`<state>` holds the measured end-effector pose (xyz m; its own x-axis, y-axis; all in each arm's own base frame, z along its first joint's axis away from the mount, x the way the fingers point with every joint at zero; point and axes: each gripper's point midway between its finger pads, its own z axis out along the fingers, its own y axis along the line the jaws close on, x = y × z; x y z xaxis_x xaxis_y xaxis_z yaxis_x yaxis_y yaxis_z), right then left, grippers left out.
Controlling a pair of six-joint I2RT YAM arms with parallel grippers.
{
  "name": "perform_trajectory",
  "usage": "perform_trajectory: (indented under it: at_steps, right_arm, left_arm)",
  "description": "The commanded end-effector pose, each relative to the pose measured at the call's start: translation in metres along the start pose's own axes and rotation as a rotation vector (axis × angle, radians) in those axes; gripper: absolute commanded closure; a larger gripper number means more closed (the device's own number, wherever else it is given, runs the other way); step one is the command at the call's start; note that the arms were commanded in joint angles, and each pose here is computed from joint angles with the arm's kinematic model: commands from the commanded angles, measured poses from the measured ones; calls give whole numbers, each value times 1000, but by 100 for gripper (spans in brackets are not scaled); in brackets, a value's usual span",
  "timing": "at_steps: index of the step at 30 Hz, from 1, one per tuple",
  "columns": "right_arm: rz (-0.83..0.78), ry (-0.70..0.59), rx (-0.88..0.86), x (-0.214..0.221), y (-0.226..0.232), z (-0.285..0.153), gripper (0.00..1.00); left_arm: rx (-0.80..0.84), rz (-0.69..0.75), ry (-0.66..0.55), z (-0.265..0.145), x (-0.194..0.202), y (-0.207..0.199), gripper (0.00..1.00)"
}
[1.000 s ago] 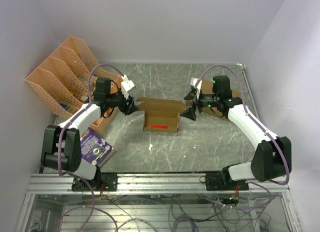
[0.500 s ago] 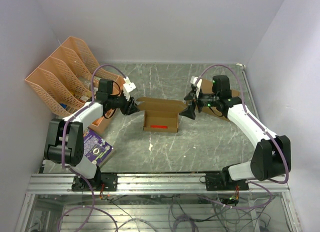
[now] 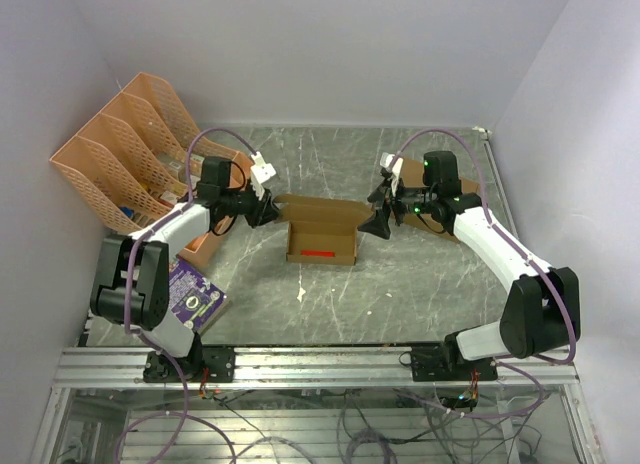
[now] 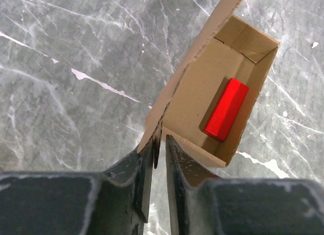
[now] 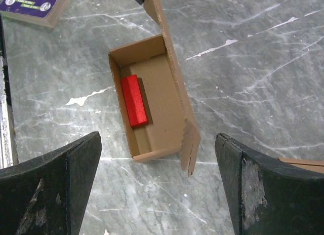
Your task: Fold the paper box
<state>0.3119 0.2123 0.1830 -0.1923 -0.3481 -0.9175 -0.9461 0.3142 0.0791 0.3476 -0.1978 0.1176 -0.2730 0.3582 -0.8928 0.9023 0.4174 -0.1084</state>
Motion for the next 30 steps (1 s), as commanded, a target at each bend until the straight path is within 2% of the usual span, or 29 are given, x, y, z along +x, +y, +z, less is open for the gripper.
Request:
perform_trajectory:
  at_steps: [1, 3, 5, 11, 15, 18, 23, 26, 28, 30]
  right_arm:
    - [21, 0, -3, 5, -1, 1, 7]
    - [33, 7, 2, 7, -2, 1, 9]
    - [54, 20, 17, 10, -4, 1, 12]
    - [106, 58, 165, 15, -28, -10, 25]
    - [111, 77, 203, 17, -33, -16, 35]
    - [99, 109, 198, 26, -32, -17, 35]
    - [63, 123, 77, 29, -12, -16, 33]
    - [37, 123, 86, 29, -14, -19, 31]
    - [27, 124, 97, 28, -17, -19, 32]
    - [27, 125, 89, 28, -21, -15, 37]
  left_arm:
    - [36, 27, -30, 8, -16, 1, 81]
    - [50, 17, -18, 8, -15, -2, 89]
    - [44, 16, -14, 7, -17, -2, 93]
    - [-47, 33, -29, 1, -34, -14, 93]
    - [-132, 13, -34, 3, -39, -23, 93]
    - [-176, -23, -33, 1, -39, -24, 93]
    - [-215, -73, -25, -2, -41, -22, 93]
    - [-221, -89, -14, -2, -39, -22, 93]
    - [-221, -87, -14, -2, -39, -23, 93]
    - [-222, -82, -21, -3, -40, -23, 93]
